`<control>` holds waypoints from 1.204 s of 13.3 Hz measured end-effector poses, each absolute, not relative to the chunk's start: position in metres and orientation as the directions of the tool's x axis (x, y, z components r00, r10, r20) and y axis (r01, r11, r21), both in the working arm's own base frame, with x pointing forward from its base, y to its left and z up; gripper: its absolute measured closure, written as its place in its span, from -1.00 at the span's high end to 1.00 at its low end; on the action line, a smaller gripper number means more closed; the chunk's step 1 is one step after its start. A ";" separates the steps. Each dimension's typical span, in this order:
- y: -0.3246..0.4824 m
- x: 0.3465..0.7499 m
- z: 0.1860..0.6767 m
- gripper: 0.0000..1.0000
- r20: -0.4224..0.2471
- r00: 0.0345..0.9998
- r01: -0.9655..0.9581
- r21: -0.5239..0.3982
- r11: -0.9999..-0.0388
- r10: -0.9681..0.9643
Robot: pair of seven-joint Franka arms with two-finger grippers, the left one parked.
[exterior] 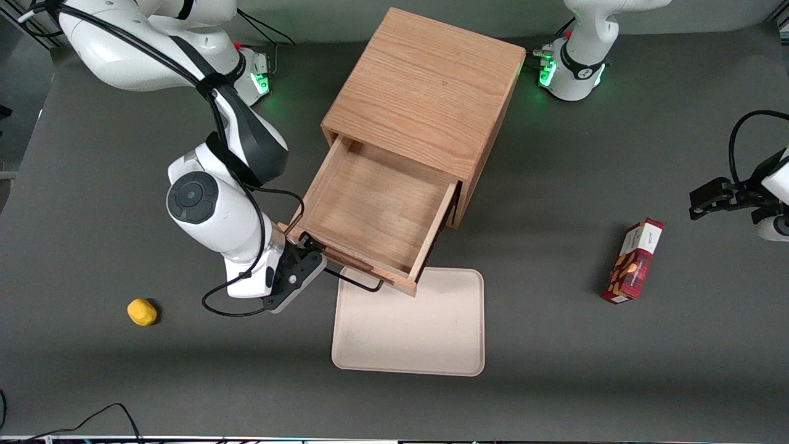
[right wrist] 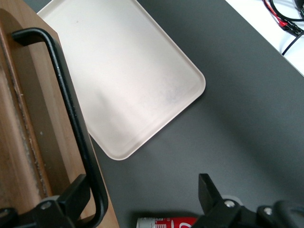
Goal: Open upper drawer
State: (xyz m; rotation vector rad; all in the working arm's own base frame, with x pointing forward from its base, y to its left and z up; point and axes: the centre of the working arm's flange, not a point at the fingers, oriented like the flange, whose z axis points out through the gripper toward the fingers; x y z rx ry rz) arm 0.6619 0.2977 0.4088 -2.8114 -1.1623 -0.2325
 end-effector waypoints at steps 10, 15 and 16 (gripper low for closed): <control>0.299 0.649 0.504 1.00 0.126 0.925 0.379 -0.222 -0.898 0.359; 0.160 0.624 0.618 1.00 0.081 0.981 0.183 -0.058 -0.981 0.178; 0.124 0.617 0.637 1.00 0.080 0.990 0.123 -0.029 -0.992 0.120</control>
